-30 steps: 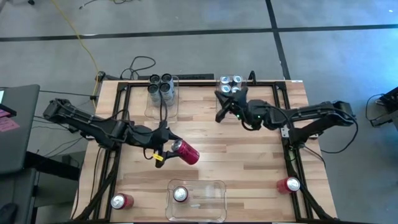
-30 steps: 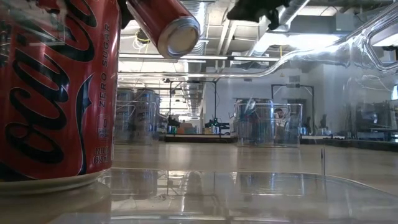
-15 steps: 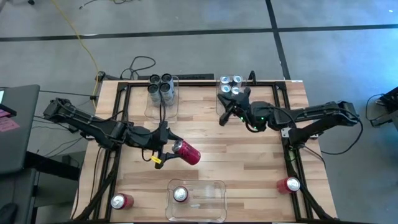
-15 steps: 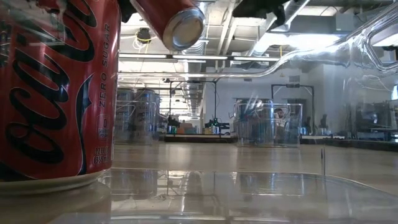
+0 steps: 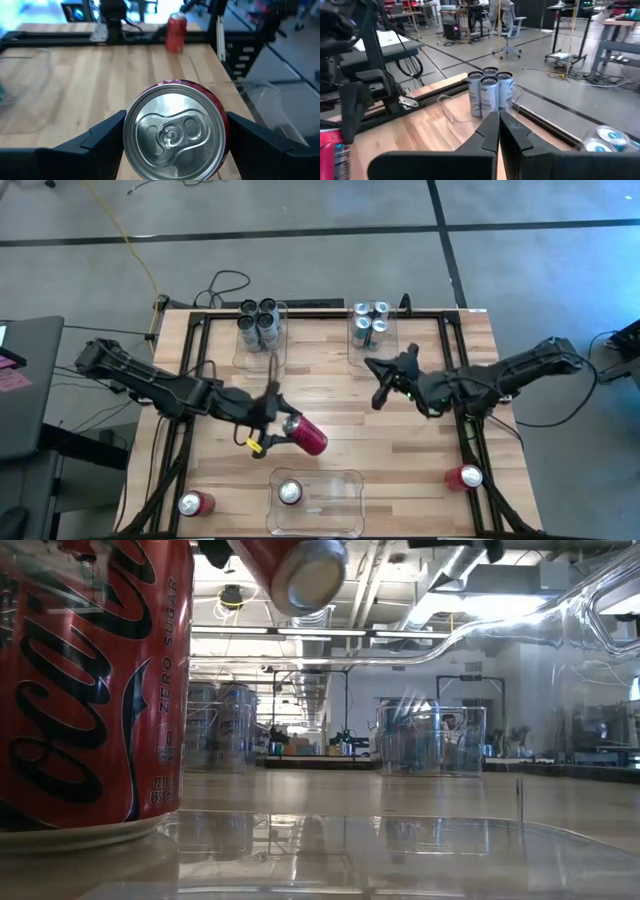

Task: Sort soda cans
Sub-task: Put the top left red and black soda can into the bottom transparent bin

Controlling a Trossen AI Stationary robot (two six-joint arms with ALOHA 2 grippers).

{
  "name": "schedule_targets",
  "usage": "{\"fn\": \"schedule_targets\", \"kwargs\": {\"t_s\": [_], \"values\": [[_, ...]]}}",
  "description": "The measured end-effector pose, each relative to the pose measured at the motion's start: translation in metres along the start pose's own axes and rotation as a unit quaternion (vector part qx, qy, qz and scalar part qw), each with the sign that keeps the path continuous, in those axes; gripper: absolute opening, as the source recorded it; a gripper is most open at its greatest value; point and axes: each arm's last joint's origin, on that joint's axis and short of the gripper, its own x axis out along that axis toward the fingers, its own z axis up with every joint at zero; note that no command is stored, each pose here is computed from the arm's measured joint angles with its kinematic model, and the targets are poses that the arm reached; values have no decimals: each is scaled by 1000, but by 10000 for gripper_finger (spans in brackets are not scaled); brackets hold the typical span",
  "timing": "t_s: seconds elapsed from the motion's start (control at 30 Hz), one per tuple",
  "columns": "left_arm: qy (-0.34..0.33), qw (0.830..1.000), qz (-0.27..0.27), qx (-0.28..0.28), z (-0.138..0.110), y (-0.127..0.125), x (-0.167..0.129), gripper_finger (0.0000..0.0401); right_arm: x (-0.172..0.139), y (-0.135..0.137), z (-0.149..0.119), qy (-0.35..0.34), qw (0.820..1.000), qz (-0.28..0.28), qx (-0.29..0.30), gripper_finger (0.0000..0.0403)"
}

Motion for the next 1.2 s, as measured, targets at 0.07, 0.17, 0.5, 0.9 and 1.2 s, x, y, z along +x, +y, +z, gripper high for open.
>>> {"fn": "schedule_targets", "kwargs": {"t_s": [0.07, 0.17, 0.5, 0.9, 1.2], "values": [[27, 1000, -5, 10, 2, -6, 9, 290, -8, 5, -2, -1, 1000, -4, -2, 32], [69, 997, -12, 26, 5, -17, 21, 290, -16, 10, -6, 0, 1000, -5, 3, 32], [103, 988, -60, 101, 36, -65, 56, 290, -31, 17, -13, 7, 1000, 4, 12, 32], [205, 965, -62, 152, 19, -91, 115, 290, -31, 16, -16, 16, 1000, 0, 9, 32], [254, 955, -53, 142, 7, -93, 124, 296, -25, 11, -16, 19, 1000, -17, -2, 32]]}}
